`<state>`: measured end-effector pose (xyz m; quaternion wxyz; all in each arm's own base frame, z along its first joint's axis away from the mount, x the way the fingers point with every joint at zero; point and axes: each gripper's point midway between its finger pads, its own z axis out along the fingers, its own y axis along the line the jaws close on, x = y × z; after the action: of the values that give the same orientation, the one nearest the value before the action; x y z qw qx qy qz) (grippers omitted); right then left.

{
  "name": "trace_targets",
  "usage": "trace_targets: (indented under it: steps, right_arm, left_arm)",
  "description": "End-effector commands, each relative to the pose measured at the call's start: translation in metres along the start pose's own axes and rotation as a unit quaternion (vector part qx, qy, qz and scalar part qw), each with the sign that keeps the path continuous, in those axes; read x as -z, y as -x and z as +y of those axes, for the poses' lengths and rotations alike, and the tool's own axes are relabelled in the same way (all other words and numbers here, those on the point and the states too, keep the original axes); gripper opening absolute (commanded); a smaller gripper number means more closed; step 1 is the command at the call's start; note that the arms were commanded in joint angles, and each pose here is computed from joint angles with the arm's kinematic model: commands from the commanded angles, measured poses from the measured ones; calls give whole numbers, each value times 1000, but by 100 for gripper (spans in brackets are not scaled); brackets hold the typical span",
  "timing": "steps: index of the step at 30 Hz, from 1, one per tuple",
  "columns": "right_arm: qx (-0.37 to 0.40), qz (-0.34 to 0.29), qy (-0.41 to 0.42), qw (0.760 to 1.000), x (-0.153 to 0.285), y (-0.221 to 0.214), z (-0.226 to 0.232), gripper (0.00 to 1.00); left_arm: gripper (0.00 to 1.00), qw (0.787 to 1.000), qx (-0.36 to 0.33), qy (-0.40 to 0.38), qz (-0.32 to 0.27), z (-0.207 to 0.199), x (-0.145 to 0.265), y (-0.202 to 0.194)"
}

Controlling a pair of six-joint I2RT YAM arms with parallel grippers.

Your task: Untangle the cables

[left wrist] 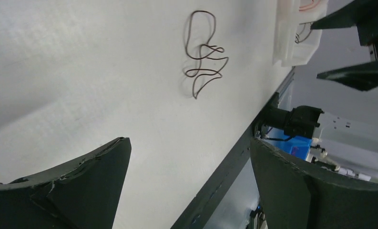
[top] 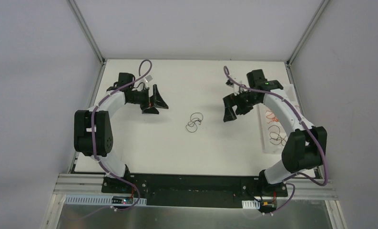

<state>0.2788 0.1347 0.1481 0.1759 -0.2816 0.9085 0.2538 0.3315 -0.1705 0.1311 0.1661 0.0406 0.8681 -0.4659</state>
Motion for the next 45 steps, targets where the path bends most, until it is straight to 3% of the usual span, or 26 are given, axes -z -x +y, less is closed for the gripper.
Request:
trace_targets:
  steps: [1, 8, 15, 19, 23, 25, 28, 31, 32, 38, 45]
  right_arm:
    - [120, -5, -1, 993, -41, 31, 20, 99]
    - [235, 28, 7, 972, -121, 53, 58, 100]
    - [266, 47, -11, 963, -175, 56, 55, 99]
    - [285, 59, -28, 956, -198, 51, 49, 85]
    - [287, 72, -45, 954, -207, 48, 42, 60]
    - [285, 74, -46, 954, -207, 46, 42, 47]
    - [299, 75, -46, 950, -204, 43, 45, 39]
    - [320, 69, -44, 944, -202, 44, 48, 4]
    - [322, 68, -45, 943, -201, 45, 49, 0]
    - [314, 48, -43, 947, -169, 52, 59, 0]
    - [275, 43, 19, 960, -77, 42, 75, 0]
  left_arm:
    - [99, 999, 12, 47, -5, 20, 21, -16]
    - [99, 988, 7, 152, -17, 61, 40, -26]
    - [99, 983, -10, 181, -5, 68, 47, -33]
    - [99, 982, -11, 186, -4, 70, 48, -36]
    - [99, 981, -11, 193, -1, 73, 49, -37]
    - [99, 981, -11, 194, -1, 74, 49, -36]
    - [99, 981, -13, 195, -3, 74, 49, -34]
    - [98, 981, -11, 192, -3, 72, 49, -32]
    - [98, 982, -9, 191, -2, 72, 48, -32]
    - [98, 982, -8, 189, 1, 69, 50, -30]
    - [99, 986, -22, 166, -3, 56, 50, -24]
